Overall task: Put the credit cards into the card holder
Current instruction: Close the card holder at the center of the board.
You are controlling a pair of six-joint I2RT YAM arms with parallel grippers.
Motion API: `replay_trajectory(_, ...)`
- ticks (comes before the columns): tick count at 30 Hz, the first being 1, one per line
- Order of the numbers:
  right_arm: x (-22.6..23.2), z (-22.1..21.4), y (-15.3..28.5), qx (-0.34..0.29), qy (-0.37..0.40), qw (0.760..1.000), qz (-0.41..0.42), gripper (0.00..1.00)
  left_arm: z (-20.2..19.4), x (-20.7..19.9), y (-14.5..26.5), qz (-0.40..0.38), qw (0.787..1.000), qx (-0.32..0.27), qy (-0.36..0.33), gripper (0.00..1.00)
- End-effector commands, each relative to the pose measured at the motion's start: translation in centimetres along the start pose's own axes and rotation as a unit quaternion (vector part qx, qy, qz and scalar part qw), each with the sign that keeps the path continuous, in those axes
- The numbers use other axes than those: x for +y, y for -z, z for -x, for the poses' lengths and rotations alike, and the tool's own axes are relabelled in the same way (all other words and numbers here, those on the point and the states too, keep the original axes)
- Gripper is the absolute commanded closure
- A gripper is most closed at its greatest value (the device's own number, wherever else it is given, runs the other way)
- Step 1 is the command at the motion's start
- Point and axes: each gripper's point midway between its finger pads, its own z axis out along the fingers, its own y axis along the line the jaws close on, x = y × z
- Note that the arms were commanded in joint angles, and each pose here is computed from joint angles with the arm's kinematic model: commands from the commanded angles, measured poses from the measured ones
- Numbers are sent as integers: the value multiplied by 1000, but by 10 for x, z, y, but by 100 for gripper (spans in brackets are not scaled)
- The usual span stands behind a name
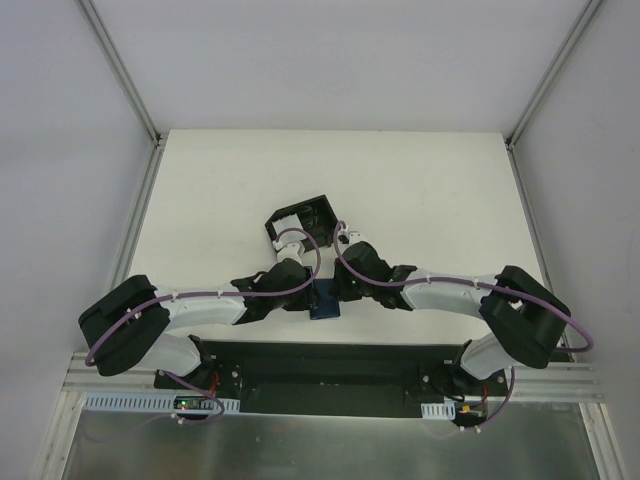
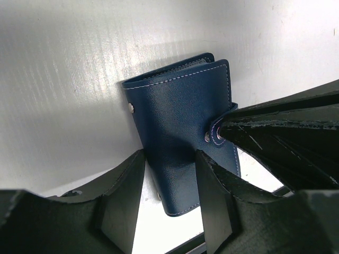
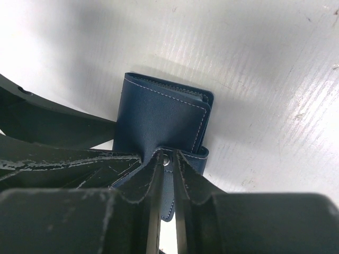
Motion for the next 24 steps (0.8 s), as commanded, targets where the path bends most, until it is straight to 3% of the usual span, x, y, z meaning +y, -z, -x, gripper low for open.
replay_trajectory(1, -1, 4, -1, -9, -8, 1000, -3, 86, -39, 55, 5, 96, 993, 61, -36, 56)
replay_trajectory(24, 16, -9, -7, 28, 0, 999, 32, 88, -37, 57, 5, 101, 993, 57, -34, 56)
